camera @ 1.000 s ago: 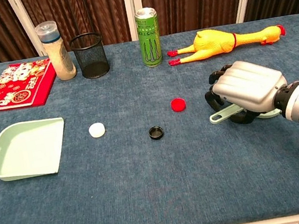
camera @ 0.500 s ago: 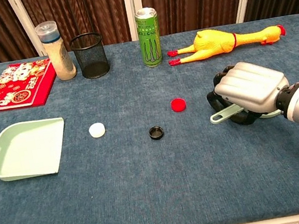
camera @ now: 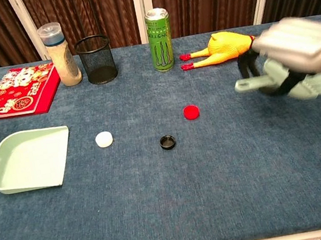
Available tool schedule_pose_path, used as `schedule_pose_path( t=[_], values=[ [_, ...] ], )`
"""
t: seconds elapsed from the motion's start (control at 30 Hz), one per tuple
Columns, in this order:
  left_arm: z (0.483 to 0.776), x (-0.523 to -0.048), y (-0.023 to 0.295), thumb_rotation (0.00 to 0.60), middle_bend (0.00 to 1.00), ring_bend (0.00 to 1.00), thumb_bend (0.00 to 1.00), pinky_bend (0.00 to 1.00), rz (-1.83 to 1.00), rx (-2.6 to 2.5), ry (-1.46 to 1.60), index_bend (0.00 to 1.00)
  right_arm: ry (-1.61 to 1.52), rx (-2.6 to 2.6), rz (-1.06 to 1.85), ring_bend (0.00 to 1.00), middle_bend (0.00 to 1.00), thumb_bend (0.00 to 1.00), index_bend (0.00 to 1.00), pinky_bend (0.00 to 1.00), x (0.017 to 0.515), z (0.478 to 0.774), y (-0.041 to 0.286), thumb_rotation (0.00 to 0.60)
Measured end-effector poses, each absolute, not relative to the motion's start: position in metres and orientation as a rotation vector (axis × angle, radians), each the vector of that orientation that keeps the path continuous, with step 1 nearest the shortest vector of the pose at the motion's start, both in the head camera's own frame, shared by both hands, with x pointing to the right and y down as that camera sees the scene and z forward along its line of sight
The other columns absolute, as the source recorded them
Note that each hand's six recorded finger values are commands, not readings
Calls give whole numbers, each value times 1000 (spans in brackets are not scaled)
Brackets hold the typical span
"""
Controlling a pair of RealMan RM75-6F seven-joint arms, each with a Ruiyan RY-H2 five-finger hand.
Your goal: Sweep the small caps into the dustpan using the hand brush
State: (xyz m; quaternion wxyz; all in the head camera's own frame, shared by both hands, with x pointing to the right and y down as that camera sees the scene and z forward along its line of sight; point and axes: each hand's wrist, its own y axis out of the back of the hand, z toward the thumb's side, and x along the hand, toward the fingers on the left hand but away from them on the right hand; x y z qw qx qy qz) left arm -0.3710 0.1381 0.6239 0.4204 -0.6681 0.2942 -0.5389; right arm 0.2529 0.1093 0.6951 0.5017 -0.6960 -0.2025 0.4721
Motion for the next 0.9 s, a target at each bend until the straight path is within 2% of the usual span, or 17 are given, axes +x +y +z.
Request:
schedule_pose_path(
  t=[0.2,0.4,0.57,0.9],
  values=[
    [651,-346,138,600,315,198,64,218,-1401,-1725,601,349,-624,-1731,1126,308,619,409,692,293,260,652,72,600],
    [678,-333,147,600,337,234,111,258,-1479,-1762,600,374,-704,-1779,1120,308,619,409,692,293,263,628,51,600],
    [692,-338,155,600,370,267,166,292,-1550,-1759,624,393,-725,-1819,1120,308,619,409,692,292,262,624,48,600],
    [710,-352,169,600,374,272,190,302,-1638,-1716,619,398,-685,-1864,1146,308,619,409,692,293,259,642,59,600]
  ],
)
